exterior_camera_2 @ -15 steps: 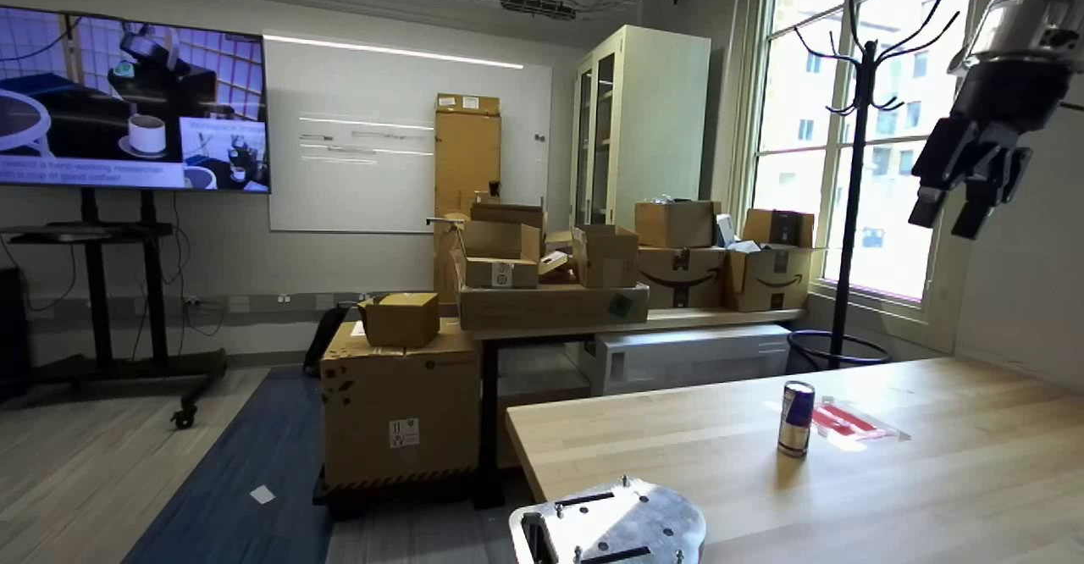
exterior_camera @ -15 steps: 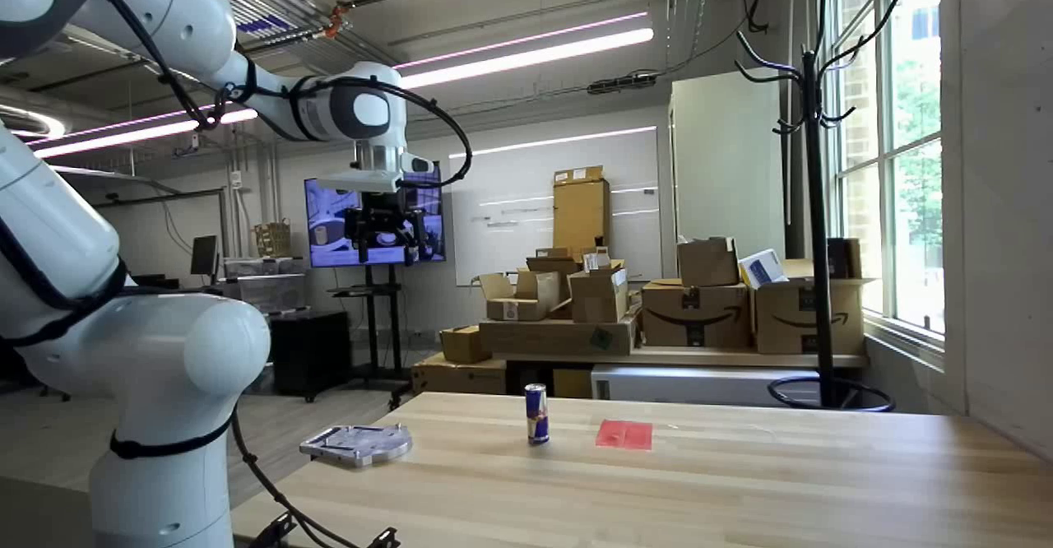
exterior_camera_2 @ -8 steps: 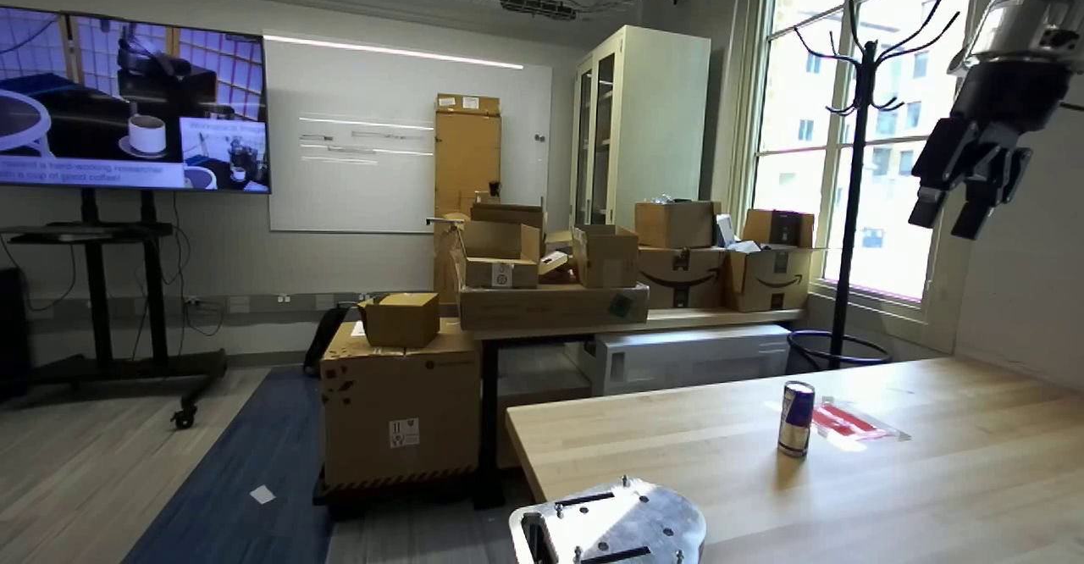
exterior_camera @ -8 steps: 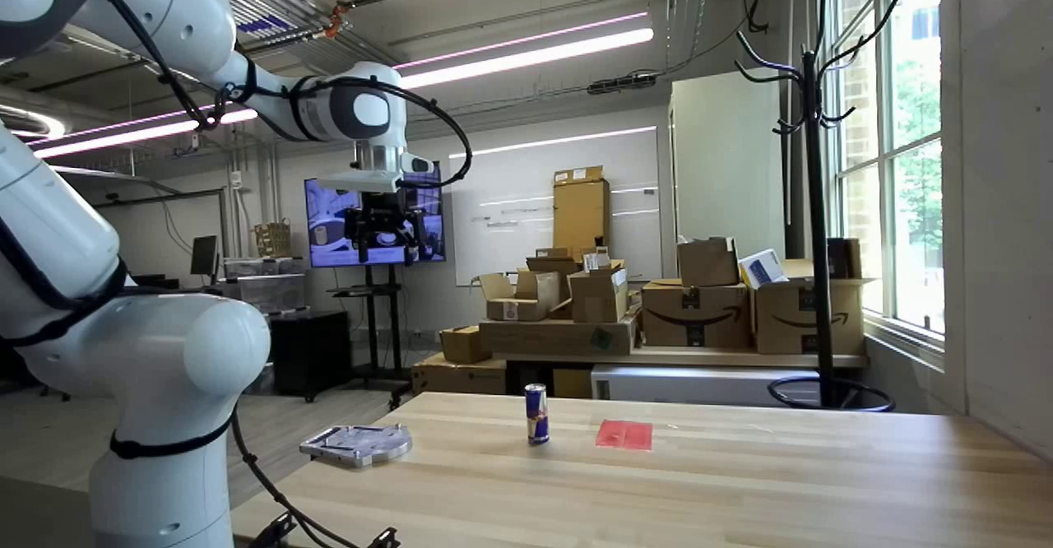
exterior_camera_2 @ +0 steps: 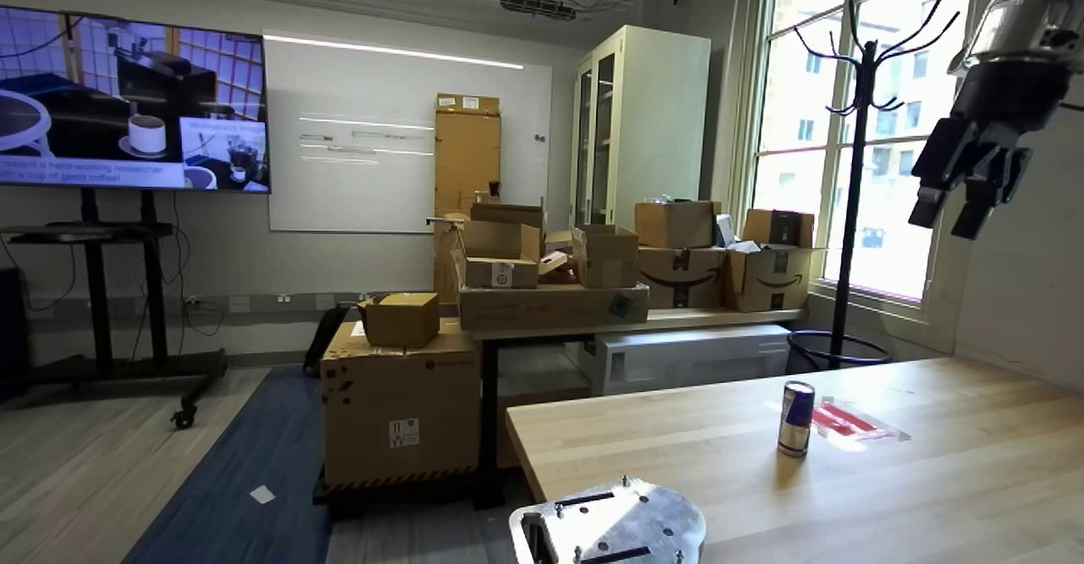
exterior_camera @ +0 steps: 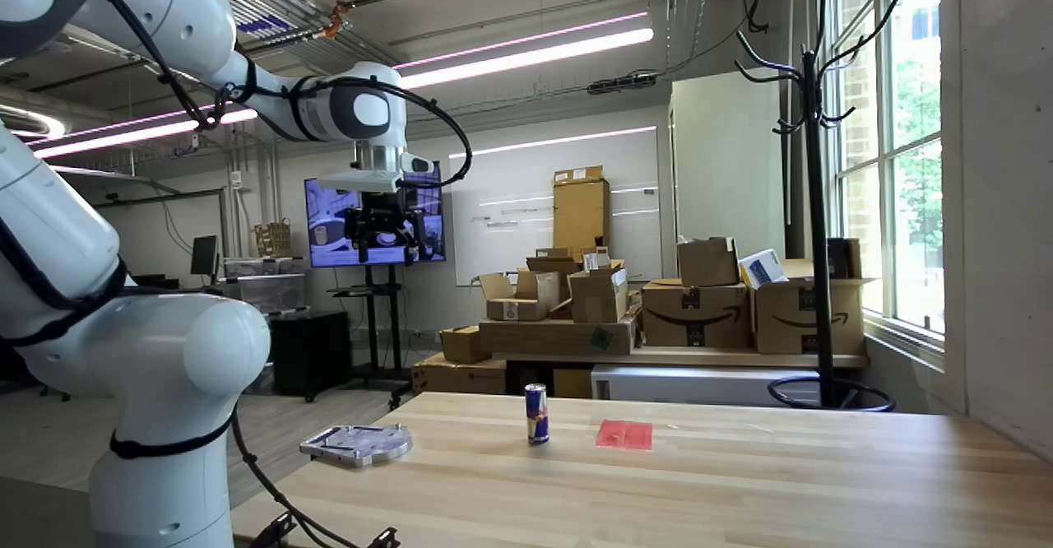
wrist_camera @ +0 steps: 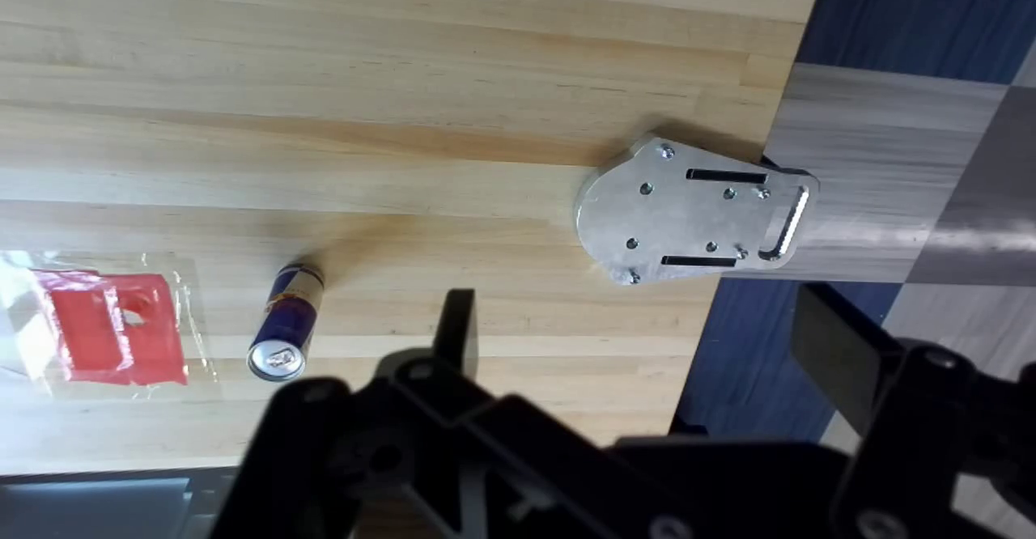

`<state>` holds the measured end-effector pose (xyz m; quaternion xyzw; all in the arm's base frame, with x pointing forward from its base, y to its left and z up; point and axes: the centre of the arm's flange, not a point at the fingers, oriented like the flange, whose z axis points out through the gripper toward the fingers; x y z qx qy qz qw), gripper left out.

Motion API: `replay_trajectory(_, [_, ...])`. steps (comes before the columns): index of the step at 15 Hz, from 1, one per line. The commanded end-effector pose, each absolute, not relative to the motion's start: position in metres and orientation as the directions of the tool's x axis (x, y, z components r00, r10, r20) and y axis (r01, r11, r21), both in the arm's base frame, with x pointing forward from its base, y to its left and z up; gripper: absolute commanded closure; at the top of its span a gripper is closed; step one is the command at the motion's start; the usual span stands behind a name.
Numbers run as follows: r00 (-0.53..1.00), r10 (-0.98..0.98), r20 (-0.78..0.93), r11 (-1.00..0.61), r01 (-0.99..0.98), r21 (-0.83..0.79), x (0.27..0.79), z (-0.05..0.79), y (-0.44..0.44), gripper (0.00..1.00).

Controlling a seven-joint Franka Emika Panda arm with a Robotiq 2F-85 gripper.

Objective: Pu the can on the metal object

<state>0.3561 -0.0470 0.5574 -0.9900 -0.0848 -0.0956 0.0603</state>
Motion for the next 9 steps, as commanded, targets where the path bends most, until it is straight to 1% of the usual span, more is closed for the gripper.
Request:
replay_trajectory(1, [0.967, 0.148, 0.205, -0.978, 0.175, -0.116, 0.364, 0.559, -0.053, 0.0])
replay_trajectory(5, [0.967, 0.136, 0.214, -0.978, 0.166, -0.124, 0.388, 0.554, -0.064, 0.0])
replay_trajectory(9, [0.973, 0.11, 0.203, -0.986, 0.132, -0.098, 0.425, 0.536, -0.078, 0.0])
